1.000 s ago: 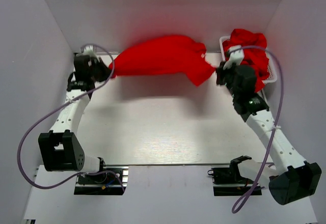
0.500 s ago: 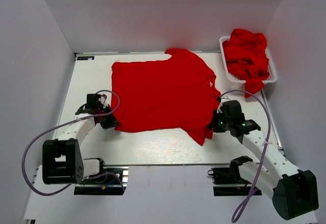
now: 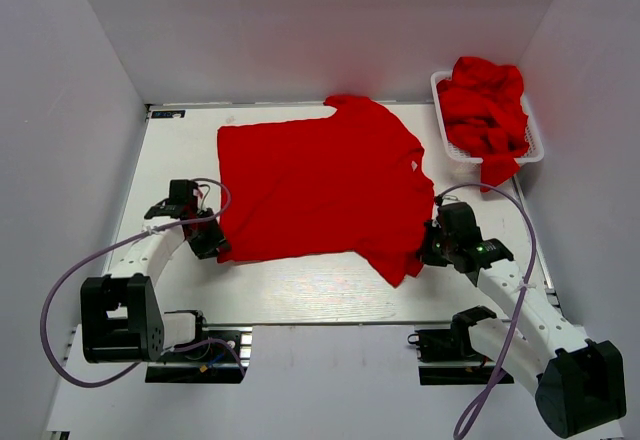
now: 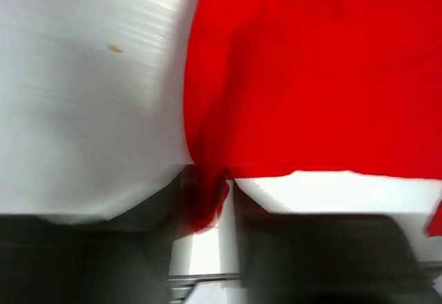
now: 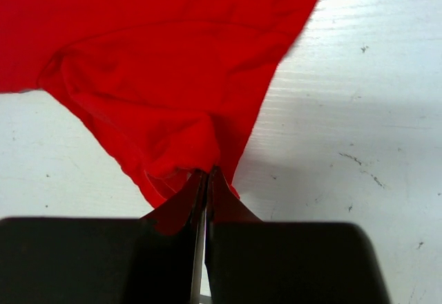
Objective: Fold and stack the t-shirts
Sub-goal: Flatten out the tshirt, then grap the side of the flattened tshirt closest away from the robot with both arms
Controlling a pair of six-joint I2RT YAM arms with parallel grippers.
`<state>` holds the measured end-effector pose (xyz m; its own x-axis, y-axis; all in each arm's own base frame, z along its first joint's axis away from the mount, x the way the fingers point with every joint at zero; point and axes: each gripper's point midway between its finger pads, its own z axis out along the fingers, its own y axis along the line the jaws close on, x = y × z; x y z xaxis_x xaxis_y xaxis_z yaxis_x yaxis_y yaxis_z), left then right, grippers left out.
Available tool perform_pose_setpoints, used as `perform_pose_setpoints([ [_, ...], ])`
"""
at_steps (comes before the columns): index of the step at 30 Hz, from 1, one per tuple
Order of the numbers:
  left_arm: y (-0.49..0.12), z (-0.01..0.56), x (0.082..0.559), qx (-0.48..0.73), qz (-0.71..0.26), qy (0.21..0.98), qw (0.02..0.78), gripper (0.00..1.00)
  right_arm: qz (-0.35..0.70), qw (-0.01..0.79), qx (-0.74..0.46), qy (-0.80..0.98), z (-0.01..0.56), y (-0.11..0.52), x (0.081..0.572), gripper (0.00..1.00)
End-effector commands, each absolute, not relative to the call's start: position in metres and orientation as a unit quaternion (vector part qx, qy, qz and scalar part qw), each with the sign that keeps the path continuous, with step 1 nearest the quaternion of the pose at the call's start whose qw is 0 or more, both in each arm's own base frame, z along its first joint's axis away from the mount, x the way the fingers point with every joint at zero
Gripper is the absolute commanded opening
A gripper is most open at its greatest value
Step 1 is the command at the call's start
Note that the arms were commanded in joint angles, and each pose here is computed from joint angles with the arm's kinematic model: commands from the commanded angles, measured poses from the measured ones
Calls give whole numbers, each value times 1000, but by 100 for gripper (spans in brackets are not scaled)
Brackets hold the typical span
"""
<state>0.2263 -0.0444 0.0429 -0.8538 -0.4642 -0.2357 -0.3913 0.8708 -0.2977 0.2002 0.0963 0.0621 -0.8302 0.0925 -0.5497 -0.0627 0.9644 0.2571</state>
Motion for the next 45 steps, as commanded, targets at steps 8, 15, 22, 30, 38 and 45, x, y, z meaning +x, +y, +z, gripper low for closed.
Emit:
perform_pose_setpoints([
  [8,-6,61,221,-267,-13,953,146,100,123,297,20,947,70,93,204,0],
  [15,-6,57,214,-283,-9,949,137,100,124,294,17,948,70,93,204,0],
  [22,-9,49,208,-297,-13,947,125,100,122,292,15,949,68,93,202,0],
  [30,-10,30,208,-308,-12,942,134,84,116,287,19,951,65,92,204,0],
  [38,-11,18,215,-303,-15,942,145,50,112,287,21,951,64,90,203,0],
  [45,-18,9,207,-302,-22,944,128,49,108,287,29,951,65,88,203,0],
])
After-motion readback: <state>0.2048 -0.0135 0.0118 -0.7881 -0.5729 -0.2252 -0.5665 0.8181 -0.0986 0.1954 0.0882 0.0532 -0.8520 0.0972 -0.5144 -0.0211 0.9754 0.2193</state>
